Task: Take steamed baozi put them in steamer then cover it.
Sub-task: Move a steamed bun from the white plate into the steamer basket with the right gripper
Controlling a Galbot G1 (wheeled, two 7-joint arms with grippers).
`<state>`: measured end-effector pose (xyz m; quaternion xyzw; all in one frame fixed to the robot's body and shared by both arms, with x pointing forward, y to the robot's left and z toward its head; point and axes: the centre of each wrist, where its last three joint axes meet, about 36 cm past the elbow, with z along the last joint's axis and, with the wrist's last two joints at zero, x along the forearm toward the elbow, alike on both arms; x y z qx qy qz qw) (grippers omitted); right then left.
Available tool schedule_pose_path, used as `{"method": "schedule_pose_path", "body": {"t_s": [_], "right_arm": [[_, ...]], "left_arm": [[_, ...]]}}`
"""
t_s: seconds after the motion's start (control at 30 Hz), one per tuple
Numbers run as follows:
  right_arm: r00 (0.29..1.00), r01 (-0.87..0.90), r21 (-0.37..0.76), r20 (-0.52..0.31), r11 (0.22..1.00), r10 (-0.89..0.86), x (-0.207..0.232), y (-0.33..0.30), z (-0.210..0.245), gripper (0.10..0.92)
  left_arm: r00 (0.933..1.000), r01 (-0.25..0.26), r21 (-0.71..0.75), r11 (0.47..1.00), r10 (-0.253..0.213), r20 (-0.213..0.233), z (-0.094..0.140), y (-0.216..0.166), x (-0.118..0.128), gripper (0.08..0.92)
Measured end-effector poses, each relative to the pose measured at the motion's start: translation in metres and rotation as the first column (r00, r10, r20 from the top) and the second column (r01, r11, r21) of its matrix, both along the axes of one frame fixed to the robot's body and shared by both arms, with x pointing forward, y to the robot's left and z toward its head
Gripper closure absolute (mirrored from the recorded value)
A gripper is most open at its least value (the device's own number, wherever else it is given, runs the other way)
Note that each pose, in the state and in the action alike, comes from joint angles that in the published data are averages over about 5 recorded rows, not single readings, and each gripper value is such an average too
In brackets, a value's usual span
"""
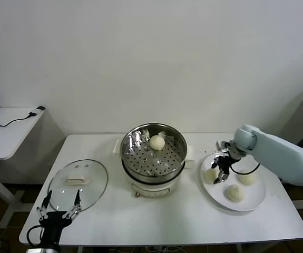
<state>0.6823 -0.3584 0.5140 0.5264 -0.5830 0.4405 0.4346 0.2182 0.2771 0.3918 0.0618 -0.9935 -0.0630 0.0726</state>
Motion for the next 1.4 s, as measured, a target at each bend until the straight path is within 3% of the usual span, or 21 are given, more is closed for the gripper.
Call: {"method": "schedule_pose_path", "body": {"t_s": [0.4, 0.67, 0.93, 1.4], "right_arm": [[0.989, -0.053, 0.043, 0.139, 0.998, 0.046, 0.034, 0.054, 0.158, 0.327], [0.979, -0.123, 0.073, 0.175, 0.990, 0.109, 0.042, 0.144, 0.208, 0.327], [0.968, -0.197, 0.061, 0.172, 0.979, 0.184, 0.038, 0.241, 0.198, 0.327], [0.961, -0.265, 0.022, 0.090, 0.964, 0.262, 0.018, 0.326, 0.109, 0.327]], "left_arm": [[0.9993, 0.039, 0.018, 0.999, -0.039, 0.000, 0.004, -0.004, -0.001, 0.177], [0.9979, 0.064, 0.020, 0.998, -0.064, 0.003, 0.007, -0.011, -0.002, 0.177], [0.9973, 0.073, 0.028, 0.997, -0.073, 0.006, 0.009, -0.010, -0.002, 0.177], [0.9973, 0.073, 0.032, 0.997, -0.073, 0.009, 0.011, -0.010, 0.000, 0.177]]}}
